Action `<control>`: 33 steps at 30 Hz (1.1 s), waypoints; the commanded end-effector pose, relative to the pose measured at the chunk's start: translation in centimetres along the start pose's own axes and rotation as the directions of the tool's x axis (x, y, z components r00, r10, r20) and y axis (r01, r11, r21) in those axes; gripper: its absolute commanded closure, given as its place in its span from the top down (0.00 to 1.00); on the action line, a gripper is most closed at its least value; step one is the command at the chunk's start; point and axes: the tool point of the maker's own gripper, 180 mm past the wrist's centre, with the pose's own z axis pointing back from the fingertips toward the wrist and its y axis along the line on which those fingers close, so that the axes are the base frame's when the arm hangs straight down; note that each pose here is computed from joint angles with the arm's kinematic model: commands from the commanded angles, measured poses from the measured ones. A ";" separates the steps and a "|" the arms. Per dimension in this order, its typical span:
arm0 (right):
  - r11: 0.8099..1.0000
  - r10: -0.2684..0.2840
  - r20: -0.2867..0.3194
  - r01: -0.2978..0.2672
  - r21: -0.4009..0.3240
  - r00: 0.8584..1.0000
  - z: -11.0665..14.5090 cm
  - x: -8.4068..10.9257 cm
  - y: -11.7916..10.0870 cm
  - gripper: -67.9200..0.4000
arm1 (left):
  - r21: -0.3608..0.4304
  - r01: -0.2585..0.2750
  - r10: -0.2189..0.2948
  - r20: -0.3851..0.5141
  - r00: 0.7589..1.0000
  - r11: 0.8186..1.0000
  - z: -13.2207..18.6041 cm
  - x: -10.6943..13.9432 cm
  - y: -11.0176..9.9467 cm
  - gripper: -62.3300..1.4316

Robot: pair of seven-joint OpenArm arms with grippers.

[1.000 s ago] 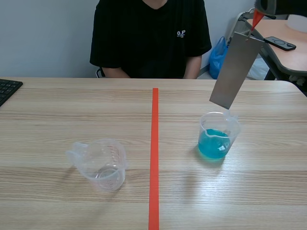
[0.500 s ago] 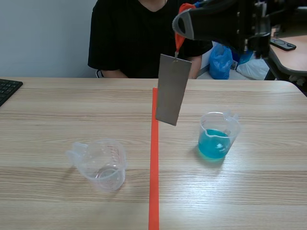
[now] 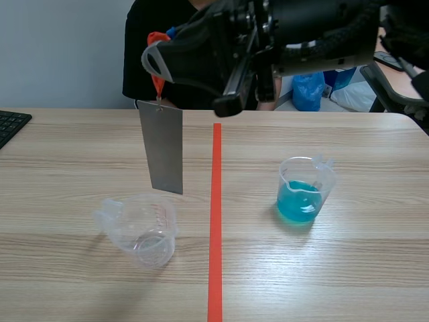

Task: Do the redox reaction experiment.
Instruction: 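Put the plate into the left beaker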

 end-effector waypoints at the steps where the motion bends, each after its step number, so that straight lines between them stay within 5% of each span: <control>1: 0.999 0.036 0.028 -0.036 0.014 0.999 -0.4 1.0 0.4 0.03 | 0.011 0.012 -0.012 0.028 1.000 1.000 0.0 0.8 0.6 0.08; 14: 0.995 0.093 -0.033 -0.092 0.048 0.995 -2.8 -0.2 2.1 0.03 | 0.011 0.012 -0.012 0.030 0.999 1.000 0.0 0.9 0.6 0.08; 33: 0.991 0.102 -0.008 -0.101 0.083 0.995 -3.6 0.0 3.3 0.03 | 0.011 0.012 -0.012 0.030 0.999 1.000 0.0 0.9 0.6 0.08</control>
